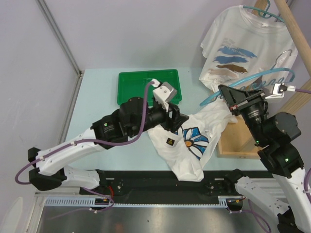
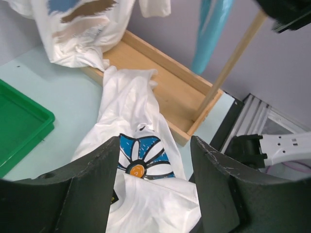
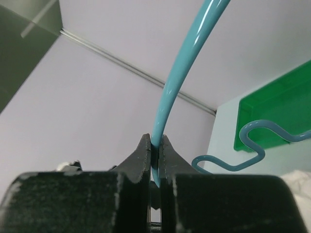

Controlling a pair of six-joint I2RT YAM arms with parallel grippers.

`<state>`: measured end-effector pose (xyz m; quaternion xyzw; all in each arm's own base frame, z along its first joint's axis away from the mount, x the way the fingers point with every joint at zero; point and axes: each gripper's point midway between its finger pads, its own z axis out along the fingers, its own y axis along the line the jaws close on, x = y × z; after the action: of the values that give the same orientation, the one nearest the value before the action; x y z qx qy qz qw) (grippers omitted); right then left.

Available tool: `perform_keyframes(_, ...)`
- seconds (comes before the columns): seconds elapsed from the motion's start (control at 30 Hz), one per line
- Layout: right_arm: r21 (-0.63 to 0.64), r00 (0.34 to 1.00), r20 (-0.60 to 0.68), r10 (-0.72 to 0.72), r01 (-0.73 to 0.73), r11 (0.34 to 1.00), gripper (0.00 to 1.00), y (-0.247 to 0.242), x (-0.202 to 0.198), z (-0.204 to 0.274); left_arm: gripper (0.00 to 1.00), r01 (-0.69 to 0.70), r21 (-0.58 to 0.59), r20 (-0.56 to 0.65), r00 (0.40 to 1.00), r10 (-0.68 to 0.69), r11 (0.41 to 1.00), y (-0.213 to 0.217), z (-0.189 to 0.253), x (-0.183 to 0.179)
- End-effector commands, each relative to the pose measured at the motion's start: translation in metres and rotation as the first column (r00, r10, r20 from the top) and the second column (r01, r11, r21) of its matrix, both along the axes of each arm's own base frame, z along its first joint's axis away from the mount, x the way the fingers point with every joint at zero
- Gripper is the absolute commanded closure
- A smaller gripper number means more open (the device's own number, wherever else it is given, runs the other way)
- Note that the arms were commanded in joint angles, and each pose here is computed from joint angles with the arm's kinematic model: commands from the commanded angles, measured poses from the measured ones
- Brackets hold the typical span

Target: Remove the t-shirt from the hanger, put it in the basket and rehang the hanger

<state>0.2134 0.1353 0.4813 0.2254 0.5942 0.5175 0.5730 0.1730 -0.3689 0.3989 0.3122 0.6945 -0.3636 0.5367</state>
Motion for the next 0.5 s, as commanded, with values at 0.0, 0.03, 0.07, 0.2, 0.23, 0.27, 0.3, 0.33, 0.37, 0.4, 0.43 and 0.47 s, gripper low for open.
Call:
perform_keyframes(0.0, 0.104, 0.980, 0.166, -0.108, 0.091, 0.990, 1.00, -0.028, -0.013, 0.064, 0.35, -0.106, -0.100, 0.014, 0.994, 0.108, 0.989, 0.025, 0.016, 0.013)
perform_keyframes(0.03, 0.102, 0.979, 0.169, -0.114, 0.097, 0.990, 1.00, -0.029, -0.013, 0.066, 0.35, -0.115, -0.100, 0.013, 0.993, 0.117, 0.988, 0.027, 0.014, 0.015)
perform_keyframes(0.07, 0.096, 0.978, 0.173, -0.117, 0.101, 0.990, 1.00, -0.029, -0.013, 0.068, 0.36, -0.118, -0.098, 0.013, 0.993, 0.120, 0.988, 0.029, 0.013, 0.015)
perform_keyframes(0.2, 0.085, 0.970, 0.195, -0.144, 0.129, 0.988, 1.00, -0.038, -0.019, 0.078, 0.35, -0.117, -0.089, 0.002, 0.993, 0.118, 0.989, 0.026, 0.008, 0.016)
perform_keyframes(0.23, 0.081, 0.970, 0.193, -0.150, 0.137, 0.987, 1.00, -0.039, -0.020, 0.078, 0.35, -0.113, -0.086, 0.000, 0.994, 0.113, 0.990, 0.025, 0.006, 0.016)
perform_keyframes(0.27, 0.085, 0.968, 0.191, -0.164, 0.150, 0.985, 1.00, -0.043, -0.020, 0.078, 0.35, -0.110, -0.087, -0.001, 0.994, 0.110, 0.990, 0.023, 0.006, 0.017)
perform_keyframes(0.3, 0.090, 0.967, 0.189, -0.171, 0.156, 0.984, 1.00, -0.046, -0.023, 0.078, 0.35, -0.103, -0.081, -0.009, 0.995, 0.103, 0.991, 0.020, 0.002, 0.016)
perform_keyframes(0.33, 0.092, 0.967, 0.181, -0.180, 0.165, 0.982, 1.00, -0.048, -0.023, 0.077, 0.34, -0.095, -0.079, -0.014, 0.995, 0.094, 0.992, 0.018, 0.001, 0.016)
perform_keyframes(0.37, 0.096, 0.968, 0.150, -0.202, 0.189, 0.977, 1.00, -0.052, -0.021, 0.071, 0.34, -0.088, -0.077, -0.020, 0.996, 0.087, 0.993, 0.015, -0.001, 0.015)
perform_keyframes(0.4, 0.107, 0.968, 0.136, -0.213, 0.200, 0.974, 1.00, -0.056, -0.022, 0.069, 0.34, -0.082, -0.073, -0.025, 0.996, 0.080, 0.994, 0.012, -0.003, 0.015)
perform_keyframes(0.43, 0.110, 0.970, 0.103, -0.221, 0.210, 0.972, 1.00, -0.058, -0.021, 0.061, 0.34, -0.073, -0.071, -0.030, 0.997, 0.071, 0.995, 0.009, -0.004, 0.014)
perform_keyframes(0.47, 0.126, 0.967, 0.079, -0.242, 0.231, 0.965, 1.00, -0.061, -0.018, 0.056, 0.33, -0.075, -0.065, -0.042, 0.996, 0.072, 0.995, 0.008, -0.007, 0.014)
